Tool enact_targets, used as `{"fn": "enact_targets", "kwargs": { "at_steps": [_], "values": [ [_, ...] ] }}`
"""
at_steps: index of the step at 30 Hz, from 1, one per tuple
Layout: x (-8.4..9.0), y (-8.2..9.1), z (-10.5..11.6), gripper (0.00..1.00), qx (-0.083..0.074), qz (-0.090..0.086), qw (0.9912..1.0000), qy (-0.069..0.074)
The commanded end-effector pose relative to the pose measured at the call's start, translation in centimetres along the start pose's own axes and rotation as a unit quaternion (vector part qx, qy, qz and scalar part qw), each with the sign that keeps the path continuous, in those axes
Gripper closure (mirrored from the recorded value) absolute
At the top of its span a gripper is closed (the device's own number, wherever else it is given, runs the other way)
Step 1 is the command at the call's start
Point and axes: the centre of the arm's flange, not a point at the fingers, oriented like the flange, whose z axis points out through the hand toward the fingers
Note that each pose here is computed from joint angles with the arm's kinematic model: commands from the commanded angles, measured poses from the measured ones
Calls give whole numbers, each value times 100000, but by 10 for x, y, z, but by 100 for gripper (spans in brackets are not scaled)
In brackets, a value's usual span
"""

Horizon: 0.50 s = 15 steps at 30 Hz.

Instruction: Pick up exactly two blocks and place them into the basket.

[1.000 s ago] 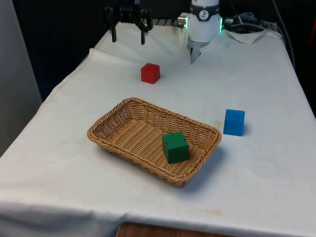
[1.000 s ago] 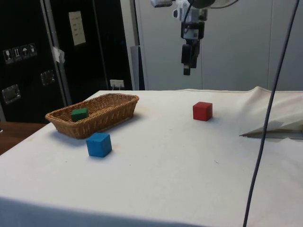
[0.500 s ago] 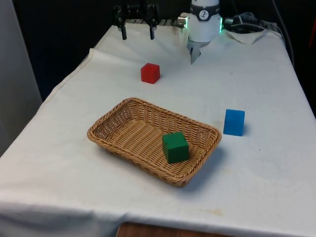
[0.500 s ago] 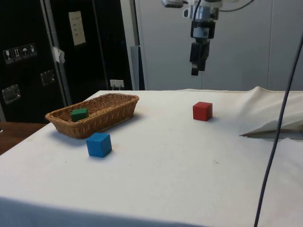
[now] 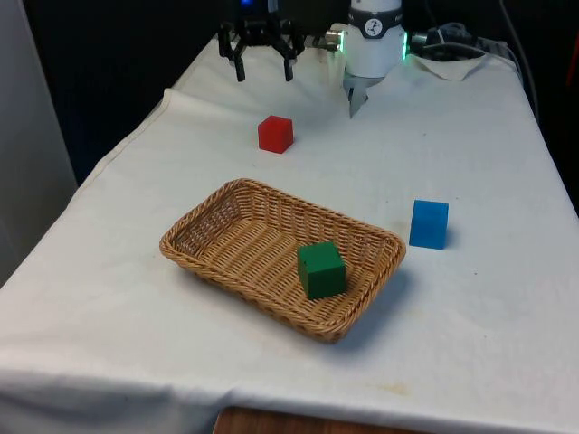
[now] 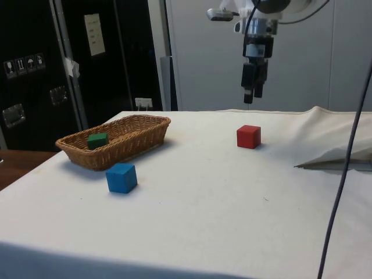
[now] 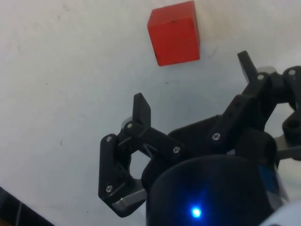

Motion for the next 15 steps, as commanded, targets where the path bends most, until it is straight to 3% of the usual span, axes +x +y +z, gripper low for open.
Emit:
{"fn": "enact_targets", "kwargs": {
  "at_steps": [1, 5, 6, 13, 15],
  "values": [
    [0, -1, 4, 0, -291, 668, 99997, 43],
    [-4, -1, 17, 0, -922, 2550, 99958, -1000],
    [-3, 1, 16, 0, -1106, 2202, 99959, -1464],
    [-3, -9, 31, 0, -1338, 4442, 99870, -2107],
    [-3, -8, 31, 0, -1355, 4205, 99871, -2514]
  ]
}}
